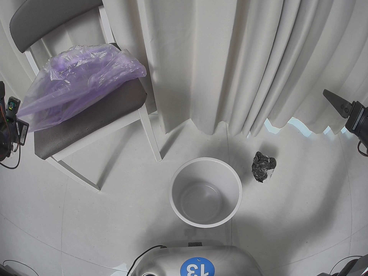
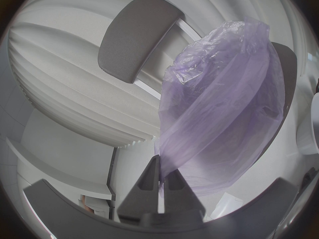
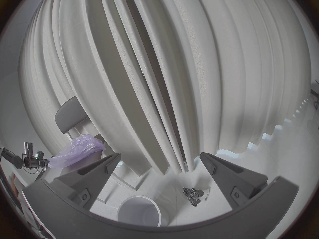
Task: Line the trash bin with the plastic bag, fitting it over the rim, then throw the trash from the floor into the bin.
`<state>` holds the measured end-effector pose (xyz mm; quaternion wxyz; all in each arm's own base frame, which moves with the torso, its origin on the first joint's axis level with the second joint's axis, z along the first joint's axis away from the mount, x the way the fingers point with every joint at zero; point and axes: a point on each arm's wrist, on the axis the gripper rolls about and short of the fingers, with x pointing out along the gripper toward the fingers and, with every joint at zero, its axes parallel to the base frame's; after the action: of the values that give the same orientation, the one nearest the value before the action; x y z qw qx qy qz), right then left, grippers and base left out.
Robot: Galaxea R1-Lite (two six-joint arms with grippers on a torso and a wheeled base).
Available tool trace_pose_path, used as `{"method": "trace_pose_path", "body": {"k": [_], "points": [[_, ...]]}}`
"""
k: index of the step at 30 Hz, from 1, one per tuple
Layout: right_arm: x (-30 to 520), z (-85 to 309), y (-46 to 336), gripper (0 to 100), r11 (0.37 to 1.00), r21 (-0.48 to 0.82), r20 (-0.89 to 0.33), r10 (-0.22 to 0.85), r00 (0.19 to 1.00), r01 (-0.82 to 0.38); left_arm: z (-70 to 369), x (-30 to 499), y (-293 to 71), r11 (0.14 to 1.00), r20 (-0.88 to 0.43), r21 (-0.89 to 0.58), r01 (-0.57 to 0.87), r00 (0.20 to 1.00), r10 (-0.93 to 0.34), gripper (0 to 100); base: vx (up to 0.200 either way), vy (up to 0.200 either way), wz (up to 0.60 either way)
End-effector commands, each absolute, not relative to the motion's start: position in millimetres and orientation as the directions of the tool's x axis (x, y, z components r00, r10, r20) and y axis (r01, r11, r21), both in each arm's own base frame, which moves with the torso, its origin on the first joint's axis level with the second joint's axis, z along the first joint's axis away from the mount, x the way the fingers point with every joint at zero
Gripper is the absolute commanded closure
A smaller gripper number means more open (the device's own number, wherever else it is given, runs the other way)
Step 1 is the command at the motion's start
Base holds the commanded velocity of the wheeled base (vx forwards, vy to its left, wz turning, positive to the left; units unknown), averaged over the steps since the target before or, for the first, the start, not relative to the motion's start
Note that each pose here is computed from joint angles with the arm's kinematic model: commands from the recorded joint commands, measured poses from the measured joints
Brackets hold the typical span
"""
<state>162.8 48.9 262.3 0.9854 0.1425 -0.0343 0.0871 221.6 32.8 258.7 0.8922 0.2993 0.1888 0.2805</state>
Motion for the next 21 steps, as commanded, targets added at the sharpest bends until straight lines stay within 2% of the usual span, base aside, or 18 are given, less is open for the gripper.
{"method": "trace_pose_path", "body": {"k": [1, 8, 16, 21], "points": [[161, 262, 55, 0, 0.936, 0.276, 0.092, 0.200, 0.976, -0.218, 268, 219, 31, 0.674, -0.142, 0.623, -0.398, 0.790, 0.597, 100, 0.000, 0.000, 0.00], [163, 249, 69, 0, 0.926, 0.268, 0.058, 0.262, 0.963, -0.267, 286, 214, 28, 0.695, -0.086, 0.582, -0.421, 0.819, 0.568, 100, 0.000, 0.000, 0.00], [167, 226, 88, 0, 0.913, 0.250, 0.024, 0.328, 0.944, -0.323, 309, 202, 12, 0.779, -0.009, 0.469, -0.416, 0.880, 0.475, 100, 0.000, 0.000, 0.00], [166, 224, 91, 0, 0.908, 0.241, 0.033, 0.344, 0.938, -0.341, 317, 197, 4, 0.814, 0.015, 0.416, -0.406, 0.898, 0.440, 100, 0.000, 0.000, 0.00]]}}
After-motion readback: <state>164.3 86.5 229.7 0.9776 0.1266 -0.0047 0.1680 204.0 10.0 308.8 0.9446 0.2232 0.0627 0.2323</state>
